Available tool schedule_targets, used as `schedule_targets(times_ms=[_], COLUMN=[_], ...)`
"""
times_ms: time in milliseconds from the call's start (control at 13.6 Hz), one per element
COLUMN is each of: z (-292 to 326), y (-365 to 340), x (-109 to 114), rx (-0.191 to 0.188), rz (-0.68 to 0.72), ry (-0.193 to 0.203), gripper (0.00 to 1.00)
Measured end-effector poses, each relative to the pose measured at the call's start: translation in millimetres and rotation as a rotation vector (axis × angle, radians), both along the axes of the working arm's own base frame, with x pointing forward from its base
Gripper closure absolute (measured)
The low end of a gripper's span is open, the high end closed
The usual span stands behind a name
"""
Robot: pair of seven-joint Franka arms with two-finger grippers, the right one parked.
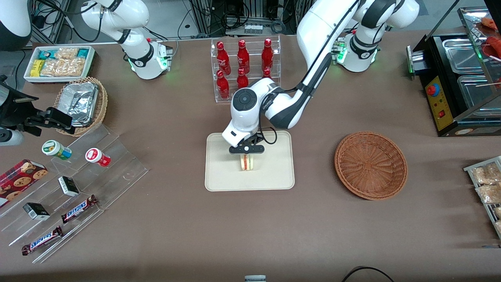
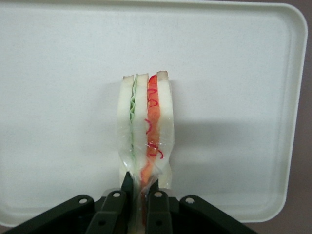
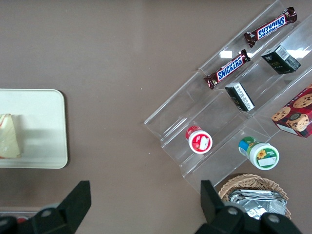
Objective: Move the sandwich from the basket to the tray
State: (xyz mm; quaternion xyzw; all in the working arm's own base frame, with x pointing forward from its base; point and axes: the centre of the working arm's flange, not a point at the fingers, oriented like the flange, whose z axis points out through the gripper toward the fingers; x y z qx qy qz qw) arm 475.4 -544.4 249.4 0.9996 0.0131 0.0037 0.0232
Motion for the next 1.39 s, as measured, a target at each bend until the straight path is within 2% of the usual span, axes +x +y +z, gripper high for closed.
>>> schedule_targets(times_ms=[73,220,660,733,1027,1393], z=[-5,-5,11,23,105,210], y=[-1,-3,-6,-5,28,135], x=[-2,-2,5,7,25,61], rx=[0.006,0.008,-0.006,-0.004,0.034,0.11], rz=[-0.007,-0.015,-0.012,-0.007,0.068,0.248], ry=[-0.002,-0.009,-0.027,-0.029,-0.016,0.044], gripper=[0.86,0.71,0.09,0.01,0.01,0.01])
